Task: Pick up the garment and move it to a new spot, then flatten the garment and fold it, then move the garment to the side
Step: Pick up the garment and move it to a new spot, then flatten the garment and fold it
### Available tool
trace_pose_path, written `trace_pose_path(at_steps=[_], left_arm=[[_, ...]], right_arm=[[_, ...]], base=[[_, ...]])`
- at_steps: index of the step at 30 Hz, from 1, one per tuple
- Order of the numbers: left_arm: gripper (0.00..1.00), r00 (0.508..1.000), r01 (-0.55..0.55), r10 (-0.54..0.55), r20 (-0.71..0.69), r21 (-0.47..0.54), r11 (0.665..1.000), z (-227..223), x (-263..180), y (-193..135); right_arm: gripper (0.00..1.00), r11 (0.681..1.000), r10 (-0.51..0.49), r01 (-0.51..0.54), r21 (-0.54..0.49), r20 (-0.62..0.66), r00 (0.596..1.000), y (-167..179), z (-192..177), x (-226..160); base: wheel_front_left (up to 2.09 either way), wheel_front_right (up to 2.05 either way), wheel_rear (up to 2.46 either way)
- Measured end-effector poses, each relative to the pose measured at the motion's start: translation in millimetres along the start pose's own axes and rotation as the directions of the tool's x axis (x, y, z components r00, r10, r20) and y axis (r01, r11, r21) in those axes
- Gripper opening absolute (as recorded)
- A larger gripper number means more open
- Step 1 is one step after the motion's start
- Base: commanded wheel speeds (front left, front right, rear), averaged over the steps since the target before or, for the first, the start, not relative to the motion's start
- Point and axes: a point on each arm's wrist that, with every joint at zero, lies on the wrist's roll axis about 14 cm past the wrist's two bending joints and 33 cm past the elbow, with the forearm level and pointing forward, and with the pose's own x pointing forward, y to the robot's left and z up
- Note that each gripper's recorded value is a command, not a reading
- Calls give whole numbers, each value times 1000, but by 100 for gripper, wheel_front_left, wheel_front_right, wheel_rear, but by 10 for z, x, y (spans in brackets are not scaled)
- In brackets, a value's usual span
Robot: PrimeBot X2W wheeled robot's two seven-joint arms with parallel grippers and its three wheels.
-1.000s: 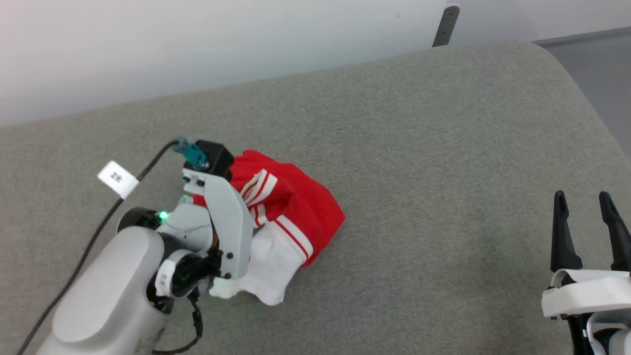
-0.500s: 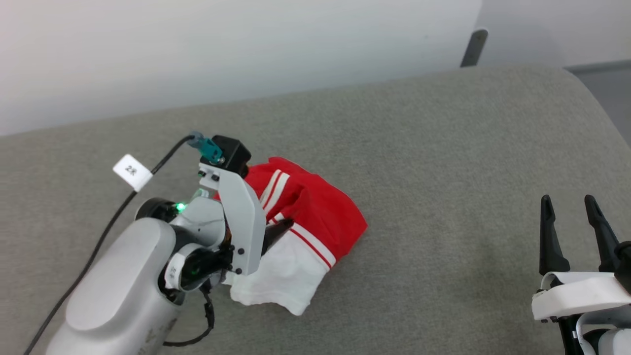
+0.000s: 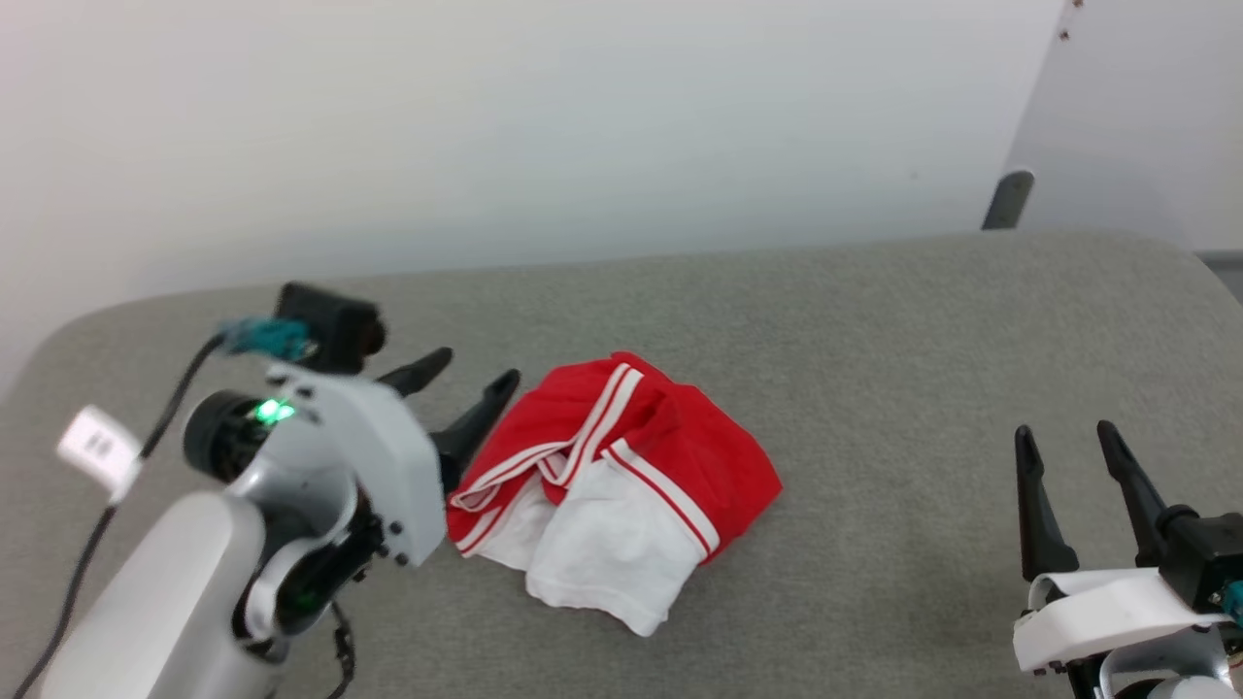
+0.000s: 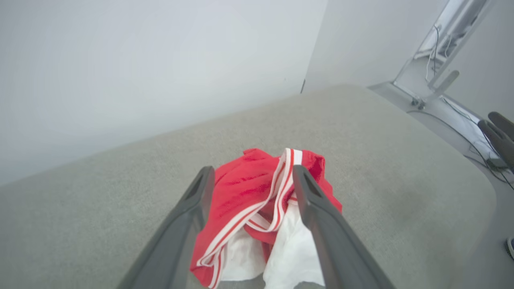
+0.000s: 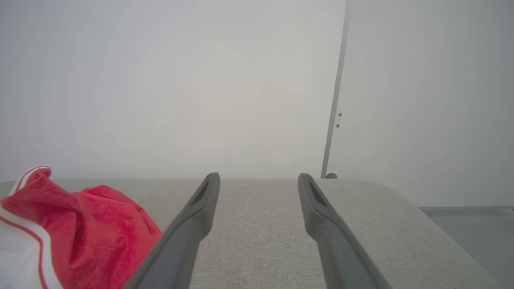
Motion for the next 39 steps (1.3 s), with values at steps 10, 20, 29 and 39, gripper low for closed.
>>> trace_pose_path(at_steps=[10,20,29,39], left_arm=[[100,923,-192,187,336,-17,981,62,-695,483],[100,837,-355,359,413,-90,931,-450,-1222,798],[100,781,-439,457,427,-145,886,-686,-1555,939],[100,749,-487,504,431,-158,859,-747,-1758,1033]], right_arm=[[100,997,81,-81,-2,18,997,214,17,-18],[100,994,104,-104,-13,15,994,236,-31,-47],[100,995,96,-96,-8,20,995,216,-43,-102],[100,993,117,-117,-5,9,993,291,-79,-102]], base=[[0,0,0],[0,0,0],[0,0,0],[0,0,0]])
